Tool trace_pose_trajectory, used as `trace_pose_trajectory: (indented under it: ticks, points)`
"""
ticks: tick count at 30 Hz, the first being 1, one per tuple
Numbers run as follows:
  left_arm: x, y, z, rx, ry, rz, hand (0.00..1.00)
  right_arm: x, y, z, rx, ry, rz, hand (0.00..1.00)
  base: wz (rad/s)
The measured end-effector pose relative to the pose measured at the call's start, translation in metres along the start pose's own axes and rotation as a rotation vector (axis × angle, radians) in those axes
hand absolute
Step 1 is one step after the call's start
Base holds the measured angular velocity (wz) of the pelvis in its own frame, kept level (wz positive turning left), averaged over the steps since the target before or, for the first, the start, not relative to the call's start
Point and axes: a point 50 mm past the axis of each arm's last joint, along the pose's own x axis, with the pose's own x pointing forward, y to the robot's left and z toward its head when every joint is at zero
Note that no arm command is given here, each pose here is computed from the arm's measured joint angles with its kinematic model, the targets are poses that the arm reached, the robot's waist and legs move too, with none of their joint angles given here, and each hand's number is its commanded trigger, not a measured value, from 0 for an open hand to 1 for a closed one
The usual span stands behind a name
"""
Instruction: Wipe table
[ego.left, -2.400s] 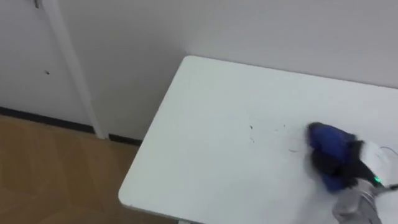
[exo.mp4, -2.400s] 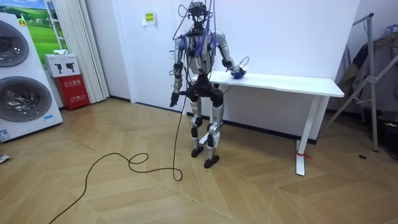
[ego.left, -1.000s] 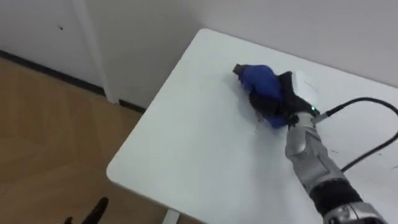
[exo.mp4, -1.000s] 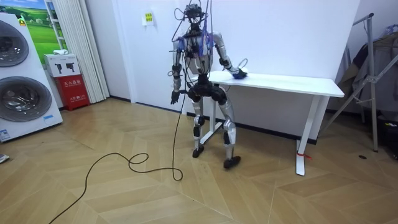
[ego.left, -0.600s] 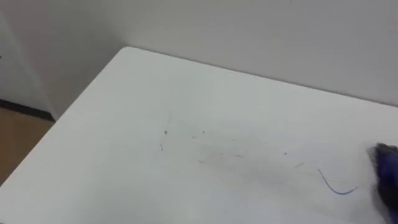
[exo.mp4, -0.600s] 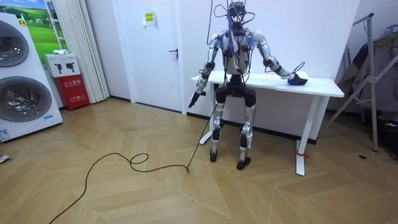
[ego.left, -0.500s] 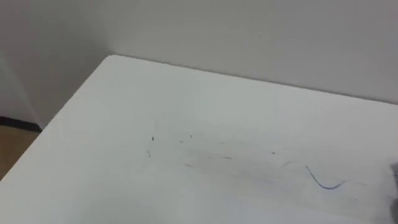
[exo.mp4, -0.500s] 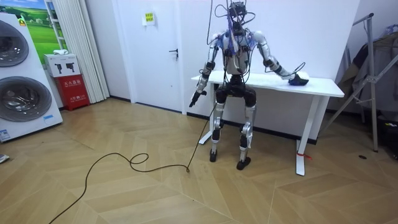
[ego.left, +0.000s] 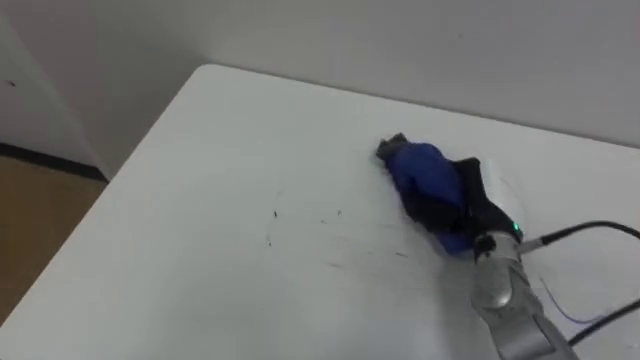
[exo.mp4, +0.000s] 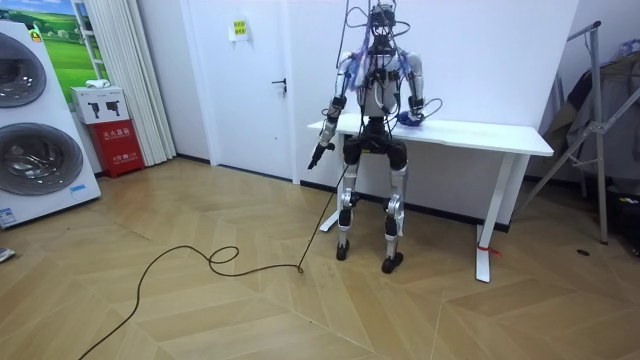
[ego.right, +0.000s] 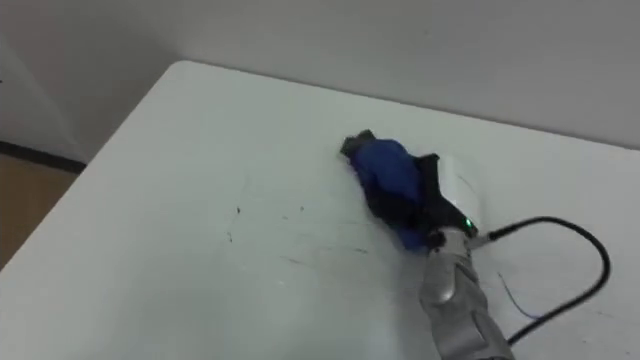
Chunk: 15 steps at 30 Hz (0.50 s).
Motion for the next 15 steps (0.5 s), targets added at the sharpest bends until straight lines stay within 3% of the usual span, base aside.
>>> trace_pose_trajectory:
  ticks: [3, 9, 12, 15]
  points:
    - [0.000, 0.015, -0.013, -0.005, 0.037, 0.069, 0.00, -0.022, -0.011, -0.049, 0.006, 0.137, -0.095, 1.00, 0.03]
    - [-0.001, 0.021, -0.022, -0.001, 0.068, 0.102, 0.00, -0.089, -0.062, -0.147, -0.070, 0.500, -0.319, 1.00, -0.06]
    - [0.000, 0.015, -0.023, 0.020, 0.074, 0.084, 0.00, -0.102, -0.076, -0.166, -0.084, 0.577, -0.336, 1.00, -0.08]
    - [0.000, 0.009, -0.017, 0.037, 0.053, 0.062, 0.00, -0.100, -0.073, -0.164, -0.063, 0.599, -0.329, 1.00, -0.13]
